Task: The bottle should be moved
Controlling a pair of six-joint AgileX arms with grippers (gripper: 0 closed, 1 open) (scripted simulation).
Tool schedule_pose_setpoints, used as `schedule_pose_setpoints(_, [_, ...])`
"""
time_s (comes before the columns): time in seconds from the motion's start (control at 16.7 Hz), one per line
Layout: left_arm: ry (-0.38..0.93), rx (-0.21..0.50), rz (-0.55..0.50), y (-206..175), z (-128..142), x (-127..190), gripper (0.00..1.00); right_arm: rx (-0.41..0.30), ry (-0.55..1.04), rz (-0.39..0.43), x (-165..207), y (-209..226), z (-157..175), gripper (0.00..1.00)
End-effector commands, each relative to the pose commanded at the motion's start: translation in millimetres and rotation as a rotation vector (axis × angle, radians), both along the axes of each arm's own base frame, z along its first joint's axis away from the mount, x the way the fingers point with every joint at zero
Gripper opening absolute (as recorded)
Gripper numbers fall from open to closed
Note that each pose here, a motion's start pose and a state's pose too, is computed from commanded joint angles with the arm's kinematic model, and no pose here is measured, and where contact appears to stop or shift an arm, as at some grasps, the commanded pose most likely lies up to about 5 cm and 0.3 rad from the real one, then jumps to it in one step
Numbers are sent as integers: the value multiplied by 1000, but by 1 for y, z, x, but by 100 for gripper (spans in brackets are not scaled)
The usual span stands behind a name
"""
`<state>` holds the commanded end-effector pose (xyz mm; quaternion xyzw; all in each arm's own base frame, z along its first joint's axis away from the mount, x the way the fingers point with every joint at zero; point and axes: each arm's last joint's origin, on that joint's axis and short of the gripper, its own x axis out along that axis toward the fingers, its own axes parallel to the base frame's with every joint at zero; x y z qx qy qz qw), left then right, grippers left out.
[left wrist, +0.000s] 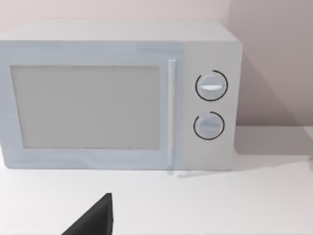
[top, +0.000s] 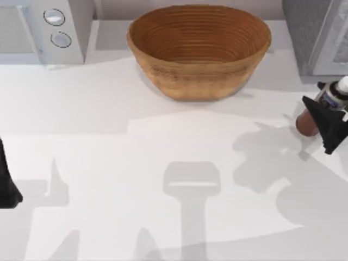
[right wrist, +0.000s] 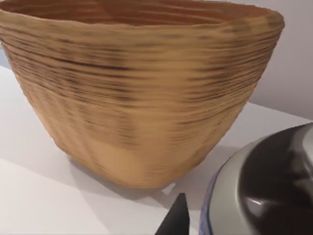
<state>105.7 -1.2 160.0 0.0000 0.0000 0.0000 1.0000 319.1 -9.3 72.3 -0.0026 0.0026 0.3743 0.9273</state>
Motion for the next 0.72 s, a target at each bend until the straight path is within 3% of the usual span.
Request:
schedule_pose_setpoints(0.42, [0,0,0,0,0,0,100,0,1,-1,12,15,-16,0])
schedule_pose_setpoints(0.72, [0,0,0,0,0,0,100,0,1,-1,12,15,-16,38])
